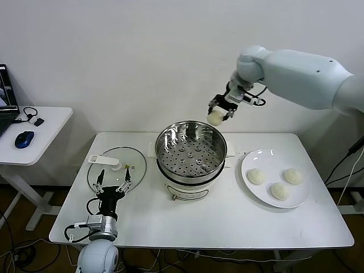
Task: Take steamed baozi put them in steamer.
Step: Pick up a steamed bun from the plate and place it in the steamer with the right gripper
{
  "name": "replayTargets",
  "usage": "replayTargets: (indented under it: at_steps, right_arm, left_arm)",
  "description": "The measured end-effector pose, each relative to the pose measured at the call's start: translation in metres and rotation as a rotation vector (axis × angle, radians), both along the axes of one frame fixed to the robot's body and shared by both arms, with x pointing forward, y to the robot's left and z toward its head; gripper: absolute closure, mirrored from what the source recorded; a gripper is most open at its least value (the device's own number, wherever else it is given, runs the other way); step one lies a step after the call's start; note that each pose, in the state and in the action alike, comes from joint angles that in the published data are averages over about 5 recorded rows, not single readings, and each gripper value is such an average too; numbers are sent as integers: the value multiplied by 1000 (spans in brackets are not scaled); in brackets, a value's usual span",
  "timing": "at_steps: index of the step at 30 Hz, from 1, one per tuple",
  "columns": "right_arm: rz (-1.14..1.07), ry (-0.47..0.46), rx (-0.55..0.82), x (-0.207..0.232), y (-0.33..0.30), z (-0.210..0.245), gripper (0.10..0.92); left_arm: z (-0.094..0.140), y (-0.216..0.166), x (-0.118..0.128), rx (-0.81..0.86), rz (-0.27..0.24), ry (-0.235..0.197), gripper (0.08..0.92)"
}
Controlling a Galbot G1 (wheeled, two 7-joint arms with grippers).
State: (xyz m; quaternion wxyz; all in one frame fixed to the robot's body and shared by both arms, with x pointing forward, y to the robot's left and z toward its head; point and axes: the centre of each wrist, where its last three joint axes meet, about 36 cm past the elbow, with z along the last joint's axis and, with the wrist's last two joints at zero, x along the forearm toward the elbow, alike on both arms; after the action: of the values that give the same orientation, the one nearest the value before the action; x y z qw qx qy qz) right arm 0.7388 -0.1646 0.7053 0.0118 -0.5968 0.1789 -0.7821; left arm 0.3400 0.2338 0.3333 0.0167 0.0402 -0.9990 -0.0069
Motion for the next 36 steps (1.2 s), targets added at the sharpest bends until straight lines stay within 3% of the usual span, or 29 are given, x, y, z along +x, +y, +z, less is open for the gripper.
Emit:
replayTargets:
  at_steps: [14,36]
  right_arm:
    - [185,55,-42,8,61,-62,411]
    - [60,53,-33,36,51,-119,411]
  left_arm:
    - [-1,3,-2,4,12,1,177]
    - [-6,3,4,4,16,2,177]
